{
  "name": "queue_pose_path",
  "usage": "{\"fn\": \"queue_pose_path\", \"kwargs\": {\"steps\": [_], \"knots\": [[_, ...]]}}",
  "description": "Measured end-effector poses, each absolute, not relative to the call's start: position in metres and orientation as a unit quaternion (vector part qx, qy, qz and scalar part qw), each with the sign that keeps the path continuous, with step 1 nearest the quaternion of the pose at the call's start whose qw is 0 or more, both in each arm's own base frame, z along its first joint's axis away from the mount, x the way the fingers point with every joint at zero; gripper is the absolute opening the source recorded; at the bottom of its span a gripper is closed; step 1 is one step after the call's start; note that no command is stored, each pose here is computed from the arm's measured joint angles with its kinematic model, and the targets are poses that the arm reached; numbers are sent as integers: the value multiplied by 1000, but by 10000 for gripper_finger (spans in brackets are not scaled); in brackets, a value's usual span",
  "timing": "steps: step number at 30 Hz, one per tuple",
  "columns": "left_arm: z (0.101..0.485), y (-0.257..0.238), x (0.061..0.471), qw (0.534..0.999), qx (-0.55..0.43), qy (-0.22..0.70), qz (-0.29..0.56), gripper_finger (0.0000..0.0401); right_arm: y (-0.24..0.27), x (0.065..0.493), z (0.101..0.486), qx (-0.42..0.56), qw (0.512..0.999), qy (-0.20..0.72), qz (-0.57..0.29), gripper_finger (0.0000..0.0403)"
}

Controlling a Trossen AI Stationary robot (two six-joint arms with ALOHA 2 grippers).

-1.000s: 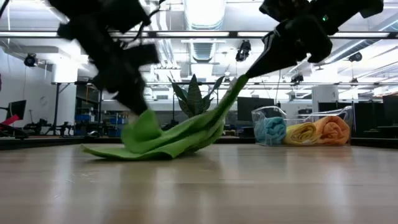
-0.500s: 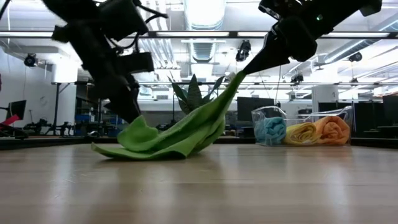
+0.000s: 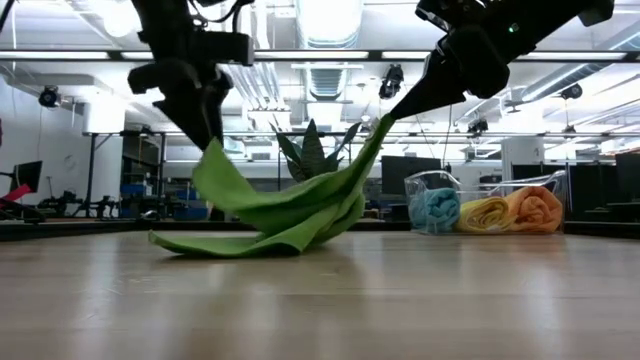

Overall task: Roll microfiber towels into tight, uniform cylinder then place into a basket
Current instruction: Fold the green microfiber cloth

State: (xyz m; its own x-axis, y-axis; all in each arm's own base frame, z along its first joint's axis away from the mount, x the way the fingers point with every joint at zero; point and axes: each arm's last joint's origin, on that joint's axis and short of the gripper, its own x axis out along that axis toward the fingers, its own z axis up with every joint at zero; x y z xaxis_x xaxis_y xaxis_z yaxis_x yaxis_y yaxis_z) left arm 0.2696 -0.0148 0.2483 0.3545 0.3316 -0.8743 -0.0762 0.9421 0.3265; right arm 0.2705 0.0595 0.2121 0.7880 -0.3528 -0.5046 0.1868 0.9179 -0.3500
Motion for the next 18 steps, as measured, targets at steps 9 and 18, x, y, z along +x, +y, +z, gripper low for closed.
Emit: {"fn": "queue_pose_path", "kwargs": {"steps": [9, 18], "knots": [[221, -18, 270, 772, 64, 625, 97, 186, 60, 270, 212, -142, 935, 292, -144, 8], [212, -53, 276, 771, 60, 634, 12, 185, 60, 270, 211, -141, 935, 293, -140, 9]]}}
